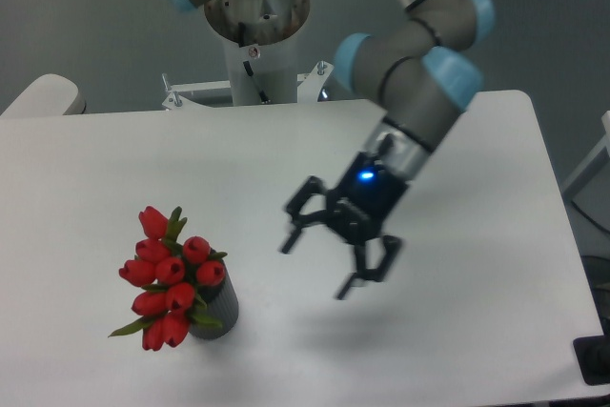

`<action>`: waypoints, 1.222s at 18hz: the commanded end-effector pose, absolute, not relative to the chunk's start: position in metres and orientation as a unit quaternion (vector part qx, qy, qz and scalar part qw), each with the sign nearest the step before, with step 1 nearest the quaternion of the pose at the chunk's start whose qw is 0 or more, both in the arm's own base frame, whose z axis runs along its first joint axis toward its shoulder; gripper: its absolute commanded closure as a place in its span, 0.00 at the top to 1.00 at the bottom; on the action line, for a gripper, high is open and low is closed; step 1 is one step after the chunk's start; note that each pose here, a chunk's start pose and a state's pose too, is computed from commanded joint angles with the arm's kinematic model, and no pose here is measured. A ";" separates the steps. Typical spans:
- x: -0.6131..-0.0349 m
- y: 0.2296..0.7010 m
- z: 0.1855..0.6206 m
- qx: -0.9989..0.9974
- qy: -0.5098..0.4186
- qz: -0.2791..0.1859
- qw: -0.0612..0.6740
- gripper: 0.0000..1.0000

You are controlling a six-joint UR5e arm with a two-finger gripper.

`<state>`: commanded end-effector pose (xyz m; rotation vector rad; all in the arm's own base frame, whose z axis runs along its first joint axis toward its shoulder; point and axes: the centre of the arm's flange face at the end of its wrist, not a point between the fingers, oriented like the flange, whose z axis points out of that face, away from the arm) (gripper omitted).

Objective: Insert the flowers into the vase

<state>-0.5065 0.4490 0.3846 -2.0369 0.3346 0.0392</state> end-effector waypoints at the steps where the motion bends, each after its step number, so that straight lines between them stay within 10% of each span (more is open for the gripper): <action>1: -0.513 0.448 0.390 -0.846 0.141 0.023 0.514 1.00; 22: -0.557 0.536 0.451 -0.931 0.254 0.201 0.169 1.00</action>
